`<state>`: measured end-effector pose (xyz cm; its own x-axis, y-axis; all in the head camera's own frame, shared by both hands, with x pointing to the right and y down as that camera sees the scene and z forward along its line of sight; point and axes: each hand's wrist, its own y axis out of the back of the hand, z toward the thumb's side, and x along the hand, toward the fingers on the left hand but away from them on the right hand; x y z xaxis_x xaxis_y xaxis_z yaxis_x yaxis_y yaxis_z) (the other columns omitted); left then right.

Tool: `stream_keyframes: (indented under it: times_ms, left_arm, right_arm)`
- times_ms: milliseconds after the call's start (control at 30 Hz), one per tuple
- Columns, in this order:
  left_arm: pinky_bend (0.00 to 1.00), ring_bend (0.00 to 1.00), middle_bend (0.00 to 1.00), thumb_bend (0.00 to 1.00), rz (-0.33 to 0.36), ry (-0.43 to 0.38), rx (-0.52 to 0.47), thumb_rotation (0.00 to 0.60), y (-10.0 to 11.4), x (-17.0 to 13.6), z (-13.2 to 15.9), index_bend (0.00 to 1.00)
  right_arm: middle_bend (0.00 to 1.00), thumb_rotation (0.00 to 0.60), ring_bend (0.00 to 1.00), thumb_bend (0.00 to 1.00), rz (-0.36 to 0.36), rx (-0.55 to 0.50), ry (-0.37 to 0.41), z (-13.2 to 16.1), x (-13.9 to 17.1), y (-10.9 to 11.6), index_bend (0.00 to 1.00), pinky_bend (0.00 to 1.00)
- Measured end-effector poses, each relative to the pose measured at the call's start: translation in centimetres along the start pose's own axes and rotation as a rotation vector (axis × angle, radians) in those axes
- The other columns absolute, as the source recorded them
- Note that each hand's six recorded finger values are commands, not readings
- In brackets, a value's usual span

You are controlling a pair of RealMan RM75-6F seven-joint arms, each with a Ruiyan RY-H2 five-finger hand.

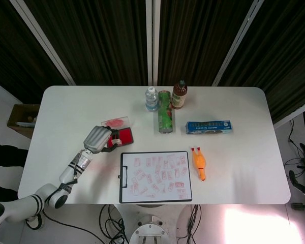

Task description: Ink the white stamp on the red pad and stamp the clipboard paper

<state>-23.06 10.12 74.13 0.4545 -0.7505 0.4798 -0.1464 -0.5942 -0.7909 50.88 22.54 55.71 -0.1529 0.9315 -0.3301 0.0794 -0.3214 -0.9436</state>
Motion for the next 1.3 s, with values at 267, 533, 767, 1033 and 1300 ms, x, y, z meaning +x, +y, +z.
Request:
stream_keyframes:
  times_ms: [267, 533, 767, 1033, 1300]
  left_arm:
    - [0.57, 0.49, 0.63, 0.46, -0.017, 0.038, -0.02, 0.6, -0.5, 2.7, -0.3, 0.61]
    - [0.57, 0.49, 0.63, 0.46, -0.015, 0.055, -0.02, 0.6, -0.9, 3.4, -0.6, 0.61]
    - [0.57, 0.49, 0.63, 0.46, -0.022, 0.062, -0.006, 0.6, -1.4, 3.8, -0.9, 0.61]
    - [0.59, 0.5, 0.63, 0.46, -0.032, 0.067, 0.009, 0.6, -2.0, 4.0, -1.2, 0.62]
    - [0.62, 0.52, 0.64, 0.46, -0.043, 0.071, 0.018, 0.6, -2.9, 3.9, -1.3, 0.63]
  right_arm:
    - [0.0, 0.6, 0.0, 0.32, 0.005, 0.0, -0.012, -0.4, -0.1, 0.0, 0.0, 0.0]
    - [0.0, 0.6, 0.0, 0.32, 0.012, -0.001, -0.008, -0.4, -0.4, 0.0, 0.0, 0.0]
    - [0.0, 0.6, 0.0, 0.32, 0.011, 0.0, -0.016, -0.6, -0.4, 0.1, 0.0, 0.0]
    - [0.0, 0.6, 0.0, 0.32, 0.016, 0.001, -0.016, -0.7, -0.3, -0.1, 0.0, 0.0]
    - [0.0, 0.6, 0.0, 0.32, 0.022, 0.001, -0.019, -0.8, -0.3, -0.3, 0.0, 0.0]
